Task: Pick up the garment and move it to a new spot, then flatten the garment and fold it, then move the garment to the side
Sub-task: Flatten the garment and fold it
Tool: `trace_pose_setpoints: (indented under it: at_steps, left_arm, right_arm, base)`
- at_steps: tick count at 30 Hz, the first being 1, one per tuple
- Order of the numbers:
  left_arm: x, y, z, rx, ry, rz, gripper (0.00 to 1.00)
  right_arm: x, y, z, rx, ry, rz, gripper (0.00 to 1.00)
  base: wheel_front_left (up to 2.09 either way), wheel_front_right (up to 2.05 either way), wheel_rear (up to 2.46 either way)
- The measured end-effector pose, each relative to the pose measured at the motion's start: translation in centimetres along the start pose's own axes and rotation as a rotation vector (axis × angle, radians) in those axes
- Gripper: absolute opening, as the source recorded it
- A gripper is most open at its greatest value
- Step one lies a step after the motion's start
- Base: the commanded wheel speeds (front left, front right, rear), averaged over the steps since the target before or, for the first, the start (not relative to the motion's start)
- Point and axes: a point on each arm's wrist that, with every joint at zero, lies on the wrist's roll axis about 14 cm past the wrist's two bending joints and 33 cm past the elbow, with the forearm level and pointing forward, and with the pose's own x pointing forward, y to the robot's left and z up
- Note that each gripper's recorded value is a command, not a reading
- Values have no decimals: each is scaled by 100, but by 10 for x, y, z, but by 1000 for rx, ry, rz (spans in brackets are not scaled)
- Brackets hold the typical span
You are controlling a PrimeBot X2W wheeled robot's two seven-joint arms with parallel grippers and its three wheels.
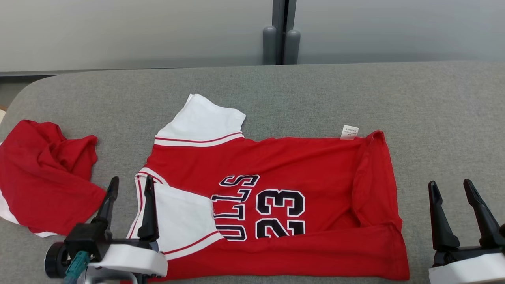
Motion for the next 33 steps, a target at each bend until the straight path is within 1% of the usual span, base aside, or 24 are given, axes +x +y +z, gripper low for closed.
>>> trace_pose_setpoints:
  at_steps: [5, 10, 13, 16, 21, 26, 28, 29, 30, 31, 33]
  left_arm:
    - [29, -25, -1, -19, 10, -81, 100]
    - [82, -62, -11, -22, 48, -206, 100]
    - [116, -76, -27, -11, 104, -252, 100]
    - [144, -82, -57, 1, 205, -274, 100]
    - [184, -80, -102, 39, 366, -279, 100]
    - [195, -86, -151, 69, 554, -295, 100]
    - [204, -88, -155, 70, 588, -292, 100]
    - [208, -87, -156, 72, 589, -286, 94]
    - [209, -88, -157, 73, 595, -285, 29]
    - [210, -88, -157, 74, 599, -284, 0]
    - [209, -86, -157, 83, 607, -282, 0]
  right_arm:
    - [12, 2, -6, 15, 13, 5, 100]
    - [33, 4, -18, 27, 38, 20, 100]
    - [43, 0, -30, 34, 64, 13, 100]
    - [53, -3, -42, 44, 84, 8, 100]
    - [58, -16, -58, 50, 109, -27, 100]
    - [54, -32, -76, 59, 151, -74, 100]
    - [54, -36, -80, 64, 158, -87, 100]
    - [54, -39, -83, 63, 163, -94, 100]
    - [53, -41, -86, 62, 172, -101, 100]
    - [53, -43, -86, 63, 174, -106, 100]
    - [56, -45, -85, 63, 168, -107, 100]
  base:
    - [0, 0, 0]
    - [0, 0, 0]
    - [0, 0, 0]
    - [0, 0, 0]
    - [0, 0, 0]
    - [0, 0, 0]
    - [0, 0, 0]
    - [0, 0, 0]
    - [0, 0, 0]
    - [0, 0, 0]
    - [0, 0, 0]
